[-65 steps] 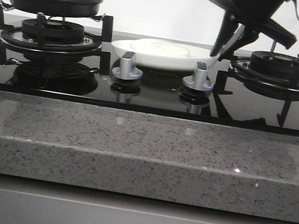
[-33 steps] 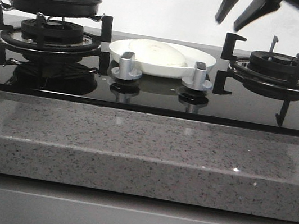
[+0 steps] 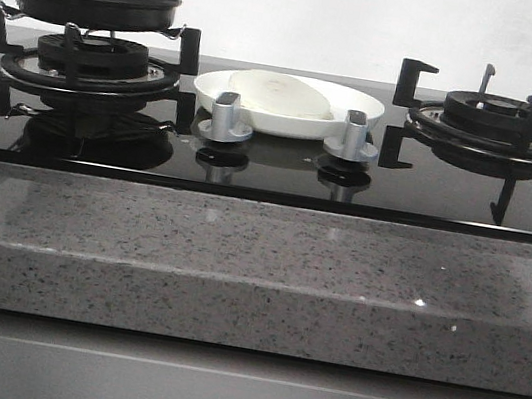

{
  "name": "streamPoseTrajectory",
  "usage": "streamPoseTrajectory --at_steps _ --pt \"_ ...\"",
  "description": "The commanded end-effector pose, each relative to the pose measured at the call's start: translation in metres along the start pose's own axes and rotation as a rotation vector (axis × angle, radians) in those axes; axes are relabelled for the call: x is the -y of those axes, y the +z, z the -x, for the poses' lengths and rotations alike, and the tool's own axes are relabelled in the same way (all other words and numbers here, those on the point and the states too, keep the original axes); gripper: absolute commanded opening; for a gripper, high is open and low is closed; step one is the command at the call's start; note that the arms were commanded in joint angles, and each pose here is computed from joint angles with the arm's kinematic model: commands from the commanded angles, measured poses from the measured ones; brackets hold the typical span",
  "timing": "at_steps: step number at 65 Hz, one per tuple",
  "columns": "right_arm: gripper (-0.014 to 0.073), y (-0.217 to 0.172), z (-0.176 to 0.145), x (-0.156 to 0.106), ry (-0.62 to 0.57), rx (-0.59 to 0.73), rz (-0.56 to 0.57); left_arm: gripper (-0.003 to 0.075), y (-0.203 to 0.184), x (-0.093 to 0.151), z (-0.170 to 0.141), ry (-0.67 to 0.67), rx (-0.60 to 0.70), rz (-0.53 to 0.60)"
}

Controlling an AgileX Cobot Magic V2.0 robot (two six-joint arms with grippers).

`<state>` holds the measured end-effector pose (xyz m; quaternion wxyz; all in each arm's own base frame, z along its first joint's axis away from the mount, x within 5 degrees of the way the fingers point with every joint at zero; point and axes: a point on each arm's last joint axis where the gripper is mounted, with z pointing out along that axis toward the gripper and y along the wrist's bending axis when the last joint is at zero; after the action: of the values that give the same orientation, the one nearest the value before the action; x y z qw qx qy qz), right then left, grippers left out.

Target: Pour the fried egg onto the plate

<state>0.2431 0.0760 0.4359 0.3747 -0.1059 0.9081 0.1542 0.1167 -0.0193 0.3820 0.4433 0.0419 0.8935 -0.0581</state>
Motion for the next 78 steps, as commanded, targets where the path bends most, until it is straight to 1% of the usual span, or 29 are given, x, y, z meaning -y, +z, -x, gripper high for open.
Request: streamPoseTrajectory --at_steps 1,6,19,31,42,46,50,59,64,66,70,78 --pt "0.0297 -0.032 -0.014 -0.001 -0.044 0.141 -0.034 0.0554 -0.007 0.002 0.011 -0.012 0.094 -0.018" --pt "0.0297 -0.036 -0.039 0.003 -0.056 0.121 -0.062 0.0554 -0.007 0.002 0.011 -0.012 0.094 -0.018" --pt "0.0297 -0.045 -0.101 0.009 -0.068 0.096 -0.094 0.0554 -0.007 0.002 0.011 -0.012 0.094 -0.018" --pt "0.0297 -0.054 -0.151 0.012 -0.074 0.146 -0.098 0.0554 -0.007 0.002 0.011 -0.013 0.094 -0.018" --pt "0.0294 -0.061 -0.184 0.014 -0.085 0.193 -0.104 0.0543 -0.007 0.002 0.011 -0.014 0.092 -0.019" --pt "0.0256 -0.062 -0.192 0.015 -0.085 0.200 -0.103 0.0494 -0.007 0.002 0.011 -0.014 0.092 -0.019" --pt "0.0190 -0.063 -0.198 0.015 -0.087 0.208 -0.103 0.0410 -0.007 0.002 0.011 -0.014 0.092 -0.019" --pt "0.0016 -0.062 -0.201 0.015 -0.086 0.204 -0.103 0.0179 -0.007 0.002 0.011 -0.014 0.092 -0.019" --pt "-0.0053 -0.062 -0.201 0.015 -0.086 0.204 -0.103 0.0064 -0.007 0.002 0.011 -0.014 0.092 -0.019" --pt "-0.0071 -0.062 -0.201 0.015 -0.086 0.204 -0.103 0.0031 -0.007 0.002 0.011 -0.014 0.092 -0.019" --pt "-0.0066 -0.062 -0.201 0.015 -0.086 0.204 -0.103 -0.0020 -0.007 0.002 0.011 -0.014 0.092 -0.019" --pt "-0.0068 -0.062 -0.202 0.015 -0.086 0.202 -0.104 -0.0019 -0.007 0.002 0.011 -0.014 0.092 -0.019"
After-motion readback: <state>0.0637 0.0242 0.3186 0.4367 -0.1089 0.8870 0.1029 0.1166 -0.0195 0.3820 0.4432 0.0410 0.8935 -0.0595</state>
